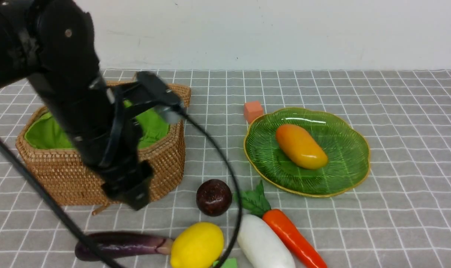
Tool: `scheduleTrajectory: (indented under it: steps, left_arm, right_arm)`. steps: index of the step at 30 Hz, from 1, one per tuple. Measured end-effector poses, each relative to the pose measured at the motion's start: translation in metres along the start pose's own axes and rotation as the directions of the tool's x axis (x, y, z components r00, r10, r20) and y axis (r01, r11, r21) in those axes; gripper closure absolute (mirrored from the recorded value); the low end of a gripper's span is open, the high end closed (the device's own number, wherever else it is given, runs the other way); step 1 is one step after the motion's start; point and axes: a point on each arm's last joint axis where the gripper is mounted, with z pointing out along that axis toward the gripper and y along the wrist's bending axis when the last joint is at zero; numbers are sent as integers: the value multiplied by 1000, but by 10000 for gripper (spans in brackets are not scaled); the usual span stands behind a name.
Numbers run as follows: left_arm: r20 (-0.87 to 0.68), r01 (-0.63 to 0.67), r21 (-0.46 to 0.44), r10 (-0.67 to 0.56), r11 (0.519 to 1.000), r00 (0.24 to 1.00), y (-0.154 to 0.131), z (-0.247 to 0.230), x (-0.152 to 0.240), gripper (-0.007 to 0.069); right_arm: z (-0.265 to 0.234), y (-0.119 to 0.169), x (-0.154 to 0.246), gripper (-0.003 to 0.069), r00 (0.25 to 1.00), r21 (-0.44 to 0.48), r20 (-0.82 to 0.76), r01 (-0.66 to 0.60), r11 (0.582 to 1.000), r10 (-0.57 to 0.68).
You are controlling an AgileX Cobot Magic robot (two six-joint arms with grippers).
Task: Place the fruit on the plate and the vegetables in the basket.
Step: Use the left arm to grab an eggplant and put it into the left basket
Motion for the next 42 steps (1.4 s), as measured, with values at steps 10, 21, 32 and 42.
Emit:
scheduleTrajectory:
  steps: [10,21,32,42]
  left_arm:
    - [-122,-203,-83,192,976,974,-9,67,52,118]
    - [-90,-293,-120,284,949,955,-6,129,54,118]
    - [-148,-262,-50,253,964,956,-11,135,60,178]
    - [-142,-166,-123,148,978,979,-20,63,81,178]
  right_arm:
    - [0,0,0,419,1000,0,0,0,1000,0]
    - [0,0,0,419,1000,0,0,0,1000,0]
    - [0,0,0,419,1000,0,0,0,1000,0]
    - [0,0,0,419,1000,0,0,0,1000,0]
